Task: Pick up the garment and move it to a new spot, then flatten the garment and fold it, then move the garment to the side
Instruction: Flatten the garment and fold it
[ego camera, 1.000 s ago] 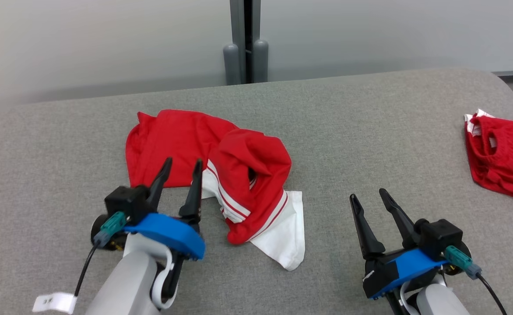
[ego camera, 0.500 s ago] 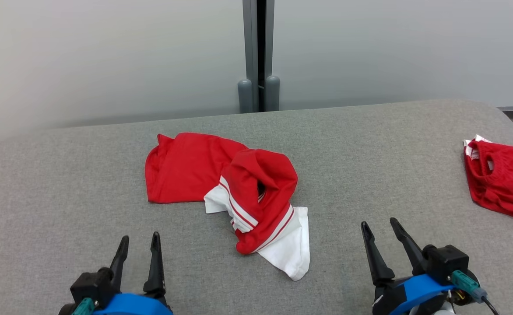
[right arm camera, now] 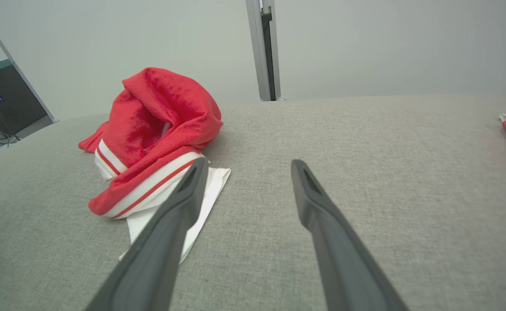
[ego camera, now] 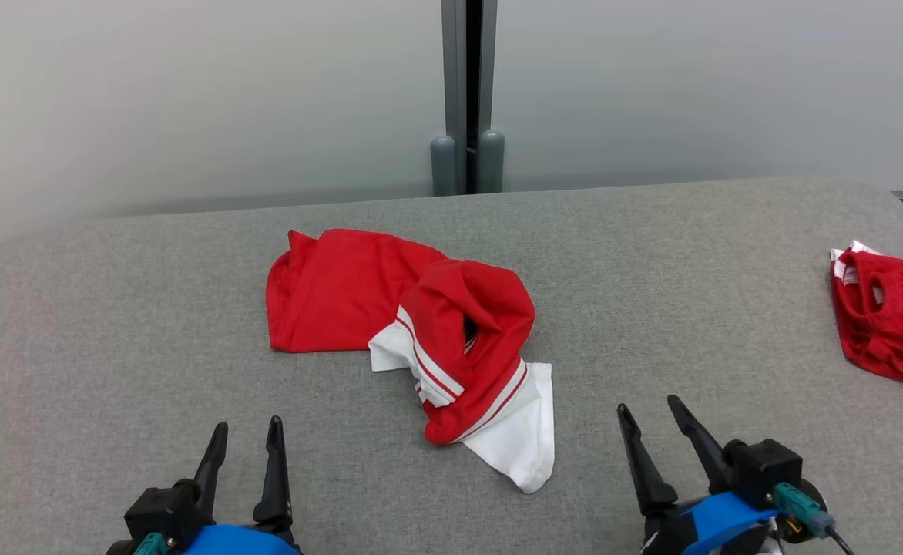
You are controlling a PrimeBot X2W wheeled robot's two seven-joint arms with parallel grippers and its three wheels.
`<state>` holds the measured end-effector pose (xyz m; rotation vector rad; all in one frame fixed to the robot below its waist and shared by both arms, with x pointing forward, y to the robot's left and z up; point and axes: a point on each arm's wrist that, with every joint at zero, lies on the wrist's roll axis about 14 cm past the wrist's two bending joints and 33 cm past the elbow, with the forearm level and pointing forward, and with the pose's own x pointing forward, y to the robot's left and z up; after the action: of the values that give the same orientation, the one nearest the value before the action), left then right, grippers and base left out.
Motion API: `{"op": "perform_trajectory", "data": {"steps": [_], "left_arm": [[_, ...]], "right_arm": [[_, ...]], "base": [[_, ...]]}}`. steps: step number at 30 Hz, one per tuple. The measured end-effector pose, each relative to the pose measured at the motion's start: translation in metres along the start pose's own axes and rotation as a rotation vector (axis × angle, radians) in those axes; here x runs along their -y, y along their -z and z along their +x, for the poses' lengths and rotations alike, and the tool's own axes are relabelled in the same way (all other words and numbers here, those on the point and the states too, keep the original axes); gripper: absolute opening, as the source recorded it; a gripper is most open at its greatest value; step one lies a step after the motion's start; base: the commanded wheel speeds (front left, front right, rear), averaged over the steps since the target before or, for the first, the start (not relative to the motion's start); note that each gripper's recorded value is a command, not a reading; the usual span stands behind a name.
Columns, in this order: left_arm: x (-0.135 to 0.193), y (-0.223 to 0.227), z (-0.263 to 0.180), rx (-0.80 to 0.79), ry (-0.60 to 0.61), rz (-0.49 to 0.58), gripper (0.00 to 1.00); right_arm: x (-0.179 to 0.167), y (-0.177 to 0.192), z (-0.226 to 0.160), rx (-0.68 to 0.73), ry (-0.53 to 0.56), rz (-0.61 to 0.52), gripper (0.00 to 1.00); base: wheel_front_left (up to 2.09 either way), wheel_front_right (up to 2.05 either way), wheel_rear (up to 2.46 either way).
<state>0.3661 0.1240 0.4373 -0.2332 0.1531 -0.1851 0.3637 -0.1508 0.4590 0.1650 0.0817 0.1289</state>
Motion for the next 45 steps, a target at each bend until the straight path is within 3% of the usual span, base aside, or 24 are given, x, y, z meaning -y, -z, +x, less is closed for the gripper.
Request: {"op": "perform_trajectory", "data": {"steps": [8,17,18,19,20,27,30,33,41,42,43,44,45], "left_arm": [[0.001,0.009,0.004,-0.028,0.002,-0.031,1.00],[-0.020,0.017,-0.002,-0.051,-0.064,-0.044,1.00],[-0.022,0.018,-0.002,-0.053,-0.073,-0.046,1.00],[-0.025,0.019,-0.003,-0.055,-0.081,-0.047,1.00],[-0.027,0.019,-0.004,-0.056,-0.089,-0.048,1.00],[-0.031,0.021,-0.003,-0.058,-0.102,-0.067,1.00],[-0.027,0.020,0.001,-0.055,-0.089,-0.070,1.00],[-0.024,0.019,0.005,-0.054,-0.078,-0.070,1.00],[-0.026,0.025,0.004,-0.075,-0.082,-0.077,1.00],[-0.027,0.026,0.004,-0.078,-0.084,-0.078,1.00],[-0.028,0.027,0.003,-0.082,-0.089,-0.080,1.00],[-0.029,0.028,0.002,-0.086,-0.094,-0.082,1.00],[-0.031,0.029,0.001,-0.089,-0.100,-0.081,1.00]], "right_arm": [[-0.033,0.028,0.023,-0.105,-0.122,-0.045,1.00],[-0.052,0.101,0.027,-0.403,-0.232,-0.157,1.00],[-0.053,0.103,0.029,-0.414,-0.237,-0.158,0.87],[-0.054,0.105,0.031,-0.420,-0.236,-0.148,0.87],[-0.053,0.106,0.032,-0.425,-0.235,-0.147,0.00],[-0.007,0.088,0.053,-0.360,-0.093,-0.146,0.00],[0.047,0.049,0.074,-0.274,0.005,-0.242,0.00],[0.077,0.004,0.100,-0.176,0.051,-0.340,0.00],[0.106,-0.082,0.160,-0.059,0.105,-0.547,0.00],[0.106,-0.087,0.166,-0.051,0.113,-0.543,0.17],[0.106,-0.091,0.171,-0.042,0.118,-0.541,0.49],[0.107,-0.095,0.176,-0.033,0.124,-0.542,1.00],[0.106,-0.099,0.180,-0.018,0.128,-0.540,1.00]], "base": [[0.00,0.00,0.00],[0.00,0.00,0.00],[0.00,0.00,0.00],[0.00,0.00,0.00],[0.00,0.00,0.00],[0.00,0.00,0.00],[0.00,0.00,0.00],[0.00,0.00,0.00],[0.00,0.00,0.00],[0.00,0.00,0.00],[0.00,0.00,0.00],[0.00,0.00,0.00],[0.00,0.00,0.00]]}}
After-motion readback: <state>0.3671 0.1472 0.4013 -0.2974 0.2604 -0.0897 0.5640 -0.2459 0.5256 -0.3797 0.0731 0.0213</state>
